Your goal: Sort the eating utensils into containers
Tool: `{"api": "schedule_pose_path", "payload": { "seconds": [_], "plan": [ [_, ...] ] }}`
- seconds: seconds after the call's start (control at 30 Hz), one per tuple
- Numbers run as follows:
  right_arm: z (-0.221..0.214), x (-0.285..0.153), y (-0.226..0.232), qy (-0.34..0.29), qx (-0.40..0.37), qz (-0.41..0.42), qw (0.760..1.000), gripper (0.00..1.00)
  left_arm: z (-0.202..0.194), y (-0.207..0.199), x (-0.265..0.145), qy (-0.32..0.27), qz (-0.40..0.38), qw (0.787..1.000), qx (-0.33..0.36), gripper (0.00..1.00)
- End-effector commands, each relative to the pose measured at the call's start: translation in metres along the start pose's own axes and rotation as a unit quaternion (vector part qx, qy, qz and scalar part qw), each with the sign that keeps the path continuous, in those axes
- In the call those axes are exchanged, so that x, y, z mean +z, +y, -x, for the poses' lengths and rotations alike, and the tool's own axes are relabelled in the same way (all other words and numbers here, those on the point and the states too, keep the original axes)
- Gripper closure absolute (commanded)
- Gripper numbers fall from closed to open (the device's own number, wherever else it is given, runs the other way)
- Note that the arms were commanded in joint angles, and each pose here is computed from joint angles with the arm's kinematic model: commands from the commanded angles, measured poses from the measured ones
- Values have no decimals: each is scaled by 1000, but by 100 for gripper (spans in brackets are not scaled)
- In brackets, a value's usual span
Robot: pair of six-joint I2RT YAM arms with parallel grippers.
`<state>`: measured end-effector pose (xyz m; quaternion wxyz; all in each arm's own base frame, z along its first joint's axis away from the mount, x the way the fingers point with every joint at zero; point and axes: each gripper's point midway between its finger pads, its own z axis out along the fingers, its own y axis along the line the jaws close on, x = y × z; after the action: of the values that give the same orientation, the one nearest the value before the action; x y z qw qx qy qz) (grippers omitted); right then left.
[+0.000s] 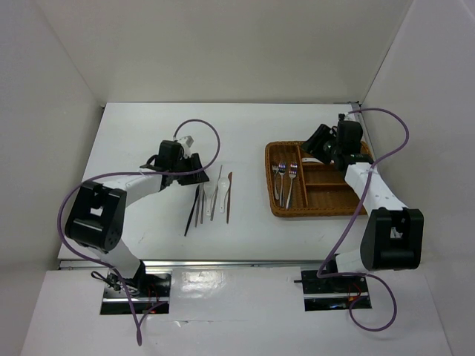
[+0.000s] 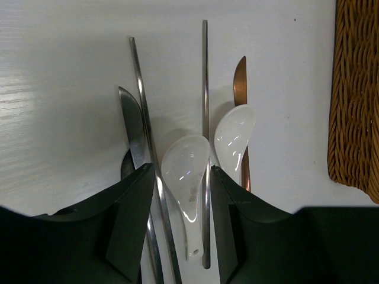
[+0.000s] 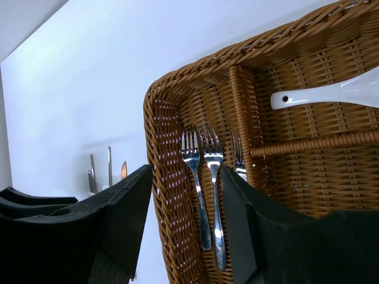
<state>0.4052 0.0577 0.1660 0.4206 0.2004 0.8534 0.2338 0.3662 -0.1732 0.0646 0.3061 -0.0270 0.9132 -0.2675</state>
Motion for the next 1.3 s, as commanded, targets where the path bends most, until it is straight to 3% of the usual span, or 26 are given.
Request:
{"api": "schedule_pose_path", "payload": {
  "seconds": [0.0, 0.2, 0.6, 0.87, 1.07, 1.27],
  "plan": [
    [15, -10, 17, -31, -36, 35, 998, 42, -6, -6, 9, 2, -11, 1000, 0, 44],
    [16, -5, 19, -20, -57, 43, 997, 41, -13, 6, 21, 7, 20, 999, -30, 49],
    [14, -13, 27, -23, -66, 63, 996, 41, -27, 12, 33, 27, 25, 999, -28, 57],
    [-1, -12, 30, -2, -62, 89, 994, 41, -31, 11, 43, 32, 19, 999, -25, 75],
    [-13, -17, 67, 14, -119, 154, 981, 41, -7, 3, 33, 8, 30, 999, -26, 88],
    [-68, -9, 134, 62, -192, 218, 955, 40, 47, -41, -9, -57, -4, 998, 2, 88]
  ]
}}
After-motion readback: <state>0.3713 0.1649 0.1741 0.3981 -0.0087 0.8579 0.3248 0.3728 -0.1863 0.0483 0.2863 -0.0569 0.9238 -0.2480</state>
